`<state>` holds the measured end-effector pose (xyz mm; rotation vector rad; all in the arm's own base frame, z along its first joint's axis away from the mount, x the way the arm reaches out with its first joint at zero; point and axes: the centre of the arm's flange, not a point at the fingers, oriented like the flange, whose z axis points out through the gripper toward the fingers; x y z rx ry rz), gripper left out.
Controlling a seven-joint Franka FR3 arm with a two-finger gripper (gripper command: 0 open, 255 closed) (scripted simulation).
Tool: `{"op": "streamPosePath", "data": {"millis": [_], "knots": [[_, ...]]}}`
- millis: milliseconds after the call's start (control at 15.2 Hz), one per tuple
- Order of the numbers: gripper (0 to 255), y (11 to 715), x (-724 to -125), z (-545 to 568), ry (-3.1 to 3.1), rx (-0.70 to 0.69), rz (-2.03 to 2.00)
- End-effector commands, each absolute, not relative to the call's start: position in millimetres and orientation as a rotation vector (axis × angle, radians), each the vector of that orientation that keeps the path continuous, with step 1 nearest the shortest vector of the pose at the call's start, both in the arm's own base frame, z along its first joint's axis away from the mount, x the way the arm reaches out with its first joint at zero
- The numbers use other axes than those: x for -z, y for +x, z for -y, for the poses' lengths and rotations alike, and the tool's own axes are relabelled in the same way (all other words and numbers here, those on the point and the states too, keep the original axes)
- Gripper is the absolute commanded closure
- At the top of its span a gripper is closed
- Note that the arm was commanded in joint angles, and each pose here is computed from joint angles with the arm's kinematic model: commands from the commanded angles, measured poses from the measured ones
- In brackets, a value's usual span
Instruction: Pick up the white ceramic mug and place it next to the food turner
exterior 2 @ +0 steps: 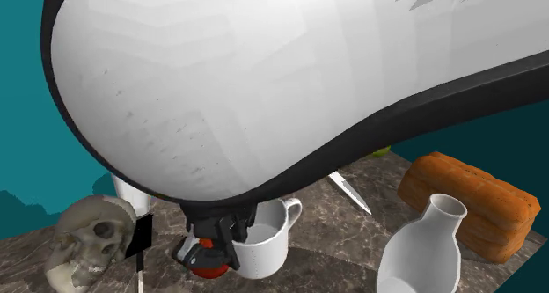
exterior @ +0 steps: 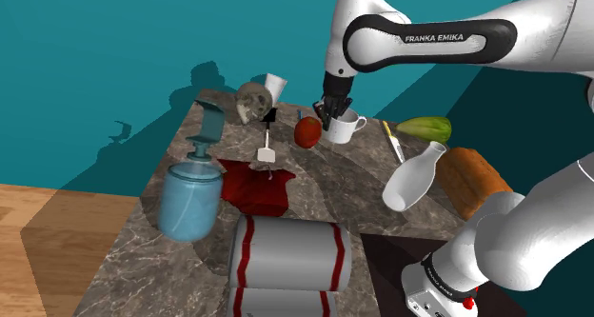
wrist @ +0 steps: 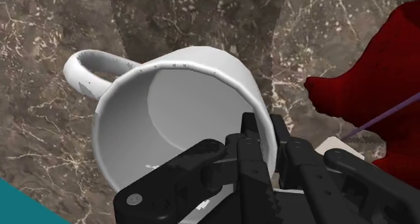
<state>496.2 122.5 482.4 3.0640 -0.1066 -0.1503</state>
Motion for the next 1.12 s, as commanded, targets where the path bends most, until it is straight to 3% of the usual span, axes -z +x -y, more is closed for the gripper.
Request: {"op": "streamPosePath", "data": {"millis": [0, 1056], "knots": [[255, 496.8, -472.3, -126.1, 3.064, 0.150, 0.108], [255, 496.8, -387.8, -126.1, 3.064, 0.150, 0.108]]}}
